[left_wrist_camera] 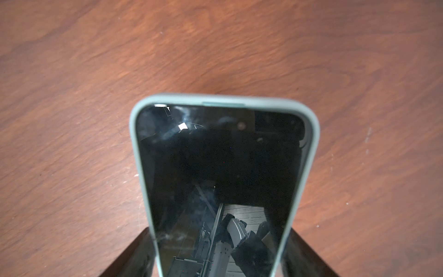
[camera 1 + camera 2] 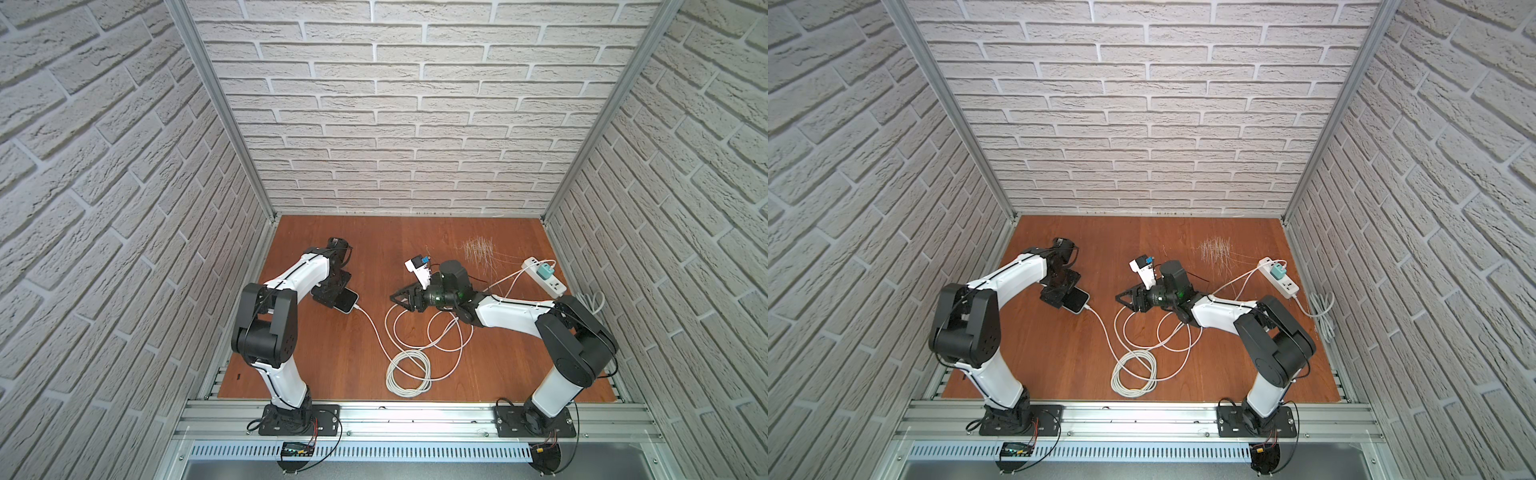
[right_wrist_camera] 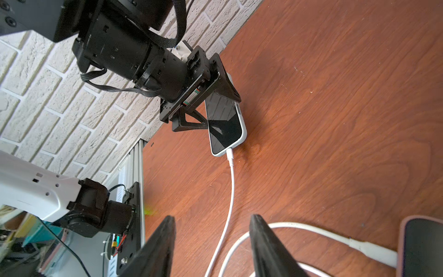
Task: Plug the charging cable into the phone
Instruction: Place the phone at the center of the board.
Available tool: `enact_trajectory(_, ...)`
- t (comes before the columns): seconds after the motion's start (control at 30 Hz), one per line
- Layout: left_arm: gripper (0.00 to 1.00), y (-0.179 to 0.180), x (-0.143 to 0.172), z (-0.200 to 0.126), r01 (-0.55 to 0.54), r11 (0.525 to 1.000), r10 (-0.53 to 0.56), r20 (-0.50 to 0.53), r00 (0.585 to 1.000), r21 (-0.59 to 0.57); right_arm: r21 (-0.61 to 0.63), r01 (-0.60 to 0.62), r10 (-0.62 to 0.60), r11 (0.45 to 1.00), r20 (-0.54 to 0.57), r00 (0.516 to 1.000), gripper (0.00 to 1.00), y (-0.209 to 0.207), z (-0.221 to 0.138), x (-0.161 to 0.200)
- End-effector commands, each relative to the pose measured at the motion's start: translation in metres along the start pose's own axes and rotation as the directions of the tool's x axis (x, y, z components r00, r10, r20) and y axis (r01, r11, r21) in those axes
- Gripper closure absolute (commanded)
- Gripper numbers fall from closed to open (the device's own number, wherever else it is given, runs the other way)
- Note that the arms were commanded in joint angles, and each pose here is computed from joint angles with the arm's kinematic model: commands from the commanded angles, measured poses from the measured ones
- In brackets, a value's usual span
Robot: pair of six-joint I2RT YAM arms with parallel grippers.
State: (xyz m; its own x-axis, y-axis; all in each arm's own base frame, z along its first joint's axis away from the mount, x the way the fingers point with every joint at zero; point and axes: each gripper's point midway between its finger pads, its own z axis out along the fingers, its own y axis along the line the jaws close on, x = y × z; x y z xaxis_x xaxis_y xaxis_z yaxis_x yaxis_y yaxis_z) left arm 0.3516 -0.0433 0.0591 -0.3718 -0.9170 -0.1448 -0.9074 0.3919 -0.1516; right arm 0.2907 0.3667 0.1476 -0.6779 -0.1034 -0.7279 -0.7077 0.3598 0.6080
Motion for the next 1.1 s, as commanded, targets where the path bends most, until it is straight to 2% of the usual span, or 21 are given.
enact_trajectory(0.0,0.23,0.0,-0.003,0.004,0.028,0.999,-0.028,0.005,1.0,-0.018,0.002,0.028,-0.028,1.0,0.059,0.998,0.33,0.005,-0.007,-0.013)
enact_trajectory(0.1,0.16,0.001,0.0,0.011,0.029,0.999,-0.029,-0.006,1.0,-0.02,0.011,0.029,-0.03,1.0,0.066,0.997,0.27,0.004,-0.008,-0.014)
enact_trajectory(0.33,0.02,-0.002,0.004,0.023,0.024,0.999,-0.025,-0.031,0.999,-0.023,0.027,0.032,-0.034,0.999,0.07,0.997,0.25,0.002,-0.01,-0.013)
enact_trajectory(0.47,0.02,-0.003,0.006,0.023,0.006,1.0,-0.006,-0.04,0.999,-0.004,0.038,0.034,-0.037,0.999,0.077,0.996,0.24,0.0,-0.01,-0.014)
enact_trajectory(0.6,0.02,-0.011,-0.007,-0.006,-0.058,0.994,0.053,0.05,0.997,0.091,0.08,0.041,-0.049,0.996,0.109,0.993,0.18,-0.005,-0.018,-0.018)
enact_trajectory(0.67,0.02,-0.018,-0.023,-0.048,-0.161,0.967,0.122,0.194,0.973,0.198,0.111,0.034,-0.049,0.993,0.142,0.989,0.17,-0.01,-0.027,-0.022)
enact_trajectory(0.73,0.02,-0.027,-0.032,-0.096,-0.318,0.902,0.207,0.355,0.912,0.293,0.145,0.022,-0.049,0.989,0.185,0.982,0.16,-0.015,-0.036,-0.028)
enact_trajectory(0.77,0.02,-0.036,-0.031,-0.128,-0.425,0.831,0.246,0.448,0.859,0.359,0.16,0.01,-0.044,0.987,0.215,0.976,0.16,-0.015,-0.044,-0.033)
enact_trajectory(0.83,0.02,-0.039,-0.018,-0.181,-0.648,0.669,0.319,0.646,0.693,0.365,0.209,0.012,-0.071,0.978,0.273,0.959,0.15,-0.012,-0.064,-0.046)
enact_trajectory(0.9,0.02,-0.026,-0.013,-0.211,-0.751,0.593,0.326,0.766,0.554,0.291,0.318,0.03,-0.13,0.948,0.299,0.945,0.15,-0.013,-0.09,-0.057)
enact_trajectory(0.93,0.02,-0.015,-0.018,-0.222,-0.765,0.591,0.311,0.801,0.511,0.258,0.389,0.038,-0.175,0.92,0.321,0.931,0.14,-0.013,-0.107,-0.066)
enact_trajectory(1.0,0.02,0.01,-0.034,-0.226,-0.744,0.641,0.29,0.838,0.463,0.19,0.532,0.04,-0.254,0.846,0.335,0.907,0.12,-0.016,-0.144,-0.076)
enact_trajectory(1.07,0.02,0.024,-0.04,-0.219,-0.761,0.638,0.304,0.868,0.394,0.122,0.66,-0.001,-0.324,0.751,0.371,0.87,0.09,-0.017,-0.188,-0.086)
